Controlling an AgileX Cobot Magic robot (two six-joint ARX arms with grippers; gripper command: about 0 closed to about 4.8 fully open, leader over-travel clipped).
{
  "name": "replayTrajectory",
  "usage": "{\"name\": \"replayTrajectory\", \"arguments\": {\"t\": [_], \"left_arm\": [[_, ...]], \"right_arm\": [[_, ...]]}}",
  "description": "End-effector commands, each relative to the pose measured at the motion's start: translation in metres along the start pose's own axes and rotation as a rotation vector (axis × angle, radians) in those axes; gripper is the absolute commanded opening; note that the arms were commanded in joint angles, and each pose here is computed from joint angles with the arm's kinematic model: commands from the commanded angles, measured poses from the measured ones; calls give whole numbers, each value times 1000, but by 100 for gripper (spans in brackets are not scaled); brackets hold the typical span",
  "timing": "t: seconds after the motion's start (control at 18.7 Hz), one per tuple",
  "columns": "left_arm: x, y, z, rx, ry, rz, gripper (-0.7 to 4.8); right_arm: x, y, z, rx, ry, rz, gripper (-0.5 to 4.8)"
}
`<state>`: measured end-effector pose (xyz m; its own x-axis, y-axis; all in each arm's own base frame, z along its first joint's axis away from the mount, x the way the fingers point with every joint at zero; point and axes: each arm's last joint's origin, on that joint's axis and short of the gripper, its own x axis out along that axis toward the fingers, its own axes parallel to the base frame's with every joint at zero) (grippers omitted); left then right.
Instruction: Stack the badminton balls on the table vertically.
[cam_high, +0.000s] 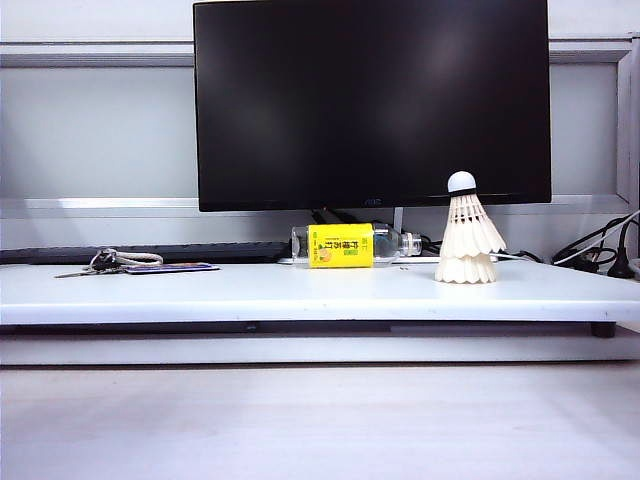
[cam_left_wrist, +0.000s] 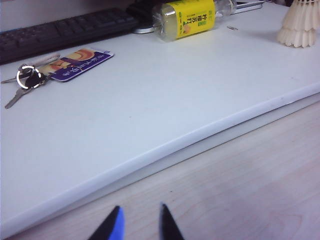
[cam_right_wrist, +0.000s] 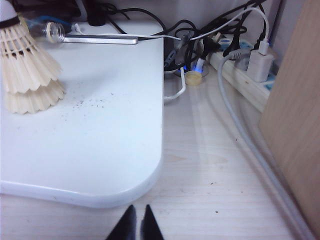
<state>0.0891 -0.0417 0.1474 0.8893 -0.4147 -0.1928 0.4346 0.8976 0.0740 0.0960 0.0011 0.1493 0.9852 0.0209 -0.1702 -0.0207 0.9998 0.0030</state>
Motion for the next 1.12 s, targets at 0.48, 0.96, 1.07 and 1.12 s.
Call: {"name": "replayTrajectory", "arguments": {"t": [0.48, 0.96, 1.07, 1.12], "left_arm": [[0, 0, -1, -34, 7, -7, 107], [-1, 14, -2, -63, 7, 118, 107], [-5, 22, -1, -75, -21, 203, 107], [-7, 29, 0, -85, -36, 278, 107]], "right_arm": [[0, 0, -1, 58, 0, -13, 31], [0, 0, -1, 56, 0, -13, 31], [0, 0, -1, 56, 0, -14, 31], [0, 0, -1, 56, 0, -14, 31]]}}
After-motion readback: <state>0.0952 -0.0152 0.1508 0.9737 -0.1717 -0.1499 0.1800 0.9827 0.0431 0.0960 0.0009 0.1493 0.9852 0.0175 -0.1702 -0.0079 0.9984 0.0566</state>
